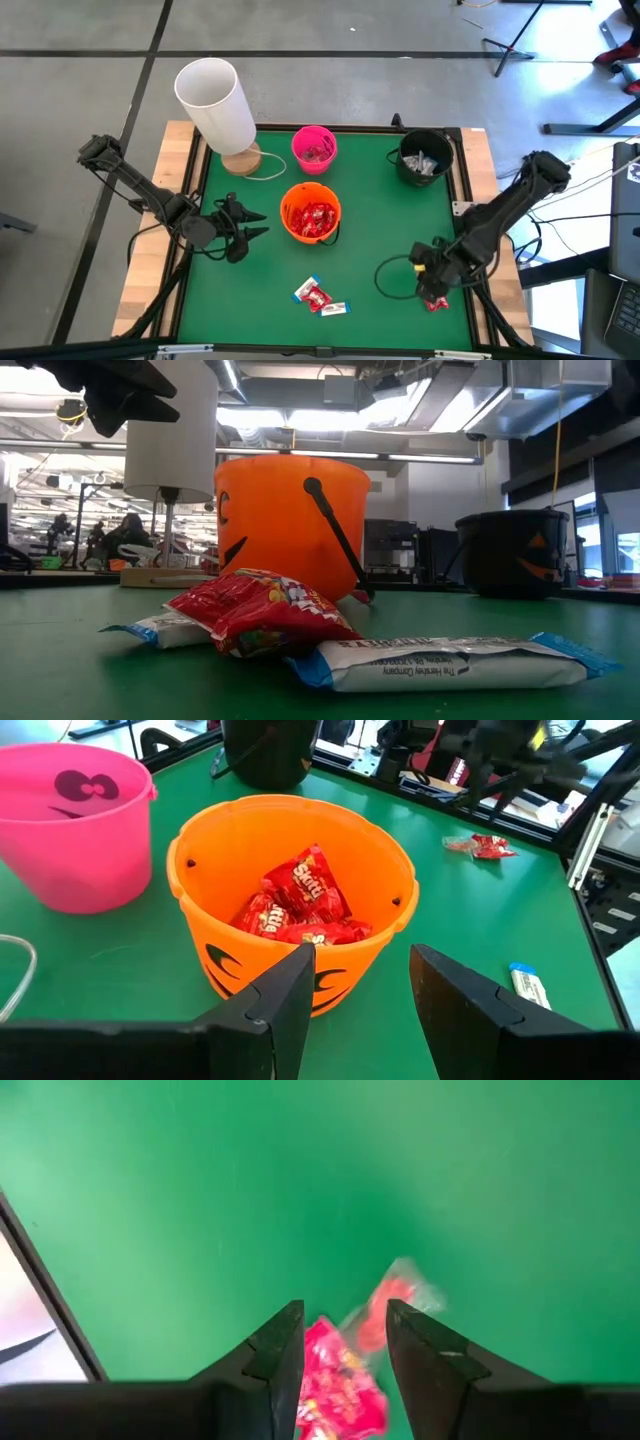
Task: Sort candy
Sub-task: Put the orange candy into the pink bucket
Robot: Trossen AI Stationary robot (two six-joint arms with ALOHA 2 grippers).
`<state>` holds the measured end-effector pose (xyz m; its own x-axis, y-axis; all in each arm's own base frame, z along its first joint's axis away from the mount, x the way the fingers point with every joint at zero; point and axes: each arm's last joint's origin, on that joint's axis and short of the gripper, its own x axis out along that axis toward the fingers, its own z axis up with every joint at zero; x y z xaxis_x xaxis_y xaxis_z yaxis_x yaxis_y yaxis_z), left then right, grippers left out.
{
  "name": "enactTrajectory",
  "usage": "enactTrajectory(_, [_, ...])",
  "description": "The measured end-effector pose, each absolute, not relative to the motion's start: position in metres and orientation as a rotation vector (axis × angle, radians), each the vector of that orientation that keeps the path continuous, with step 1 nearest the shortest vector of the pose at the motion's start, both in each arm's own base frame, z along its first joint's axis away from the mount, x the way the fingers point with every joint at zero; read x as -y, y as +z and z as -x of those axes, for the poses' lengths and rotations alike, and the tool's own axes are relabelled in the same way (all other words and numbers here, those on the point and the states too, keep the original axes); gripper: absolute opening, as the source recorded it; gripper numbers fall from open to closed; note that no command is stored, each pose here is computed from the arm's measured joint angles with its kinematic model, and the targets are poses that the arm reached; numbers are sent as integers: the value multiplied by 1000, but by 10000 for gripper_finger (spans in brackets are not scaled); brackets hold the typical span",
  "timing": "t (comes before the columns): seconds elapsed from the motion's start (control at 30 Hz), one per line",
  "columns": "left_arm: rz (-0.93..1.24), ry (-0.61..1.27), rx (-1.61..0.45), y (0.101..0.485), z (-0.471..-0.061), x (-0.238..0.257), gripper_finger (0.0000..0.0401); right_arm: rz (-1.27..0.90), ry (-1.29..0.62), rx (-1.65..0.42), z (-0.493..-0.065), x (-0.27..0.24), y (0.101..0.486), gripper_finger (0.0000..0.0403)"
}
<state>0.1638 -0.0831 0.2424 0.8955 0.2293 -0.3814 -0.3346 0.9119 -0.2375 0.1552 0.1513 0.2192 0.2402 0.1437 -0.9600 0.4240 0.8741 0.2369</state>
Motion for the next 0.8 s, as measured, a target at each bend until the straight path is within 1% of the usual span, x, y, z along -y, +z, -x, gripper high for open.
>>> enactTrajectory(0.1, [306, 296, -355, 242, -164, 83, 160, -561, -228, -1362, -149, -156, 197, 138])
enactTrajectory(0.2, [323, 298, -354, 242, -164, 83, 160, -541, -280, -1396, -144, -158, 180, 138])
enactTrajectory(0.43, [332, 300, -353, 242, -164, 83, 160, -501, -344, -1504, -146, -163, 159, 137])
enactTrajectory(0.5, [337, 300, -352, 242, -164, 83, 160, -492, -354, -1541, -146, -165, 154, 130])
enactTrajectory(0.6, [341, 301, -352, 242, -164, 83, 160, -478, -340, -1573, -147, -167, 149, 102])
enactTrajectory(0.77, [349, 303, -350, 242, -164, 83, 160, -448, -268, -1552, -152, -171, 152, 19])
enactTrajectory(0.8, [351, 303, -350, 242, -164, 83, 160, -433, -253, -1541, -153, -172, 155, 11])
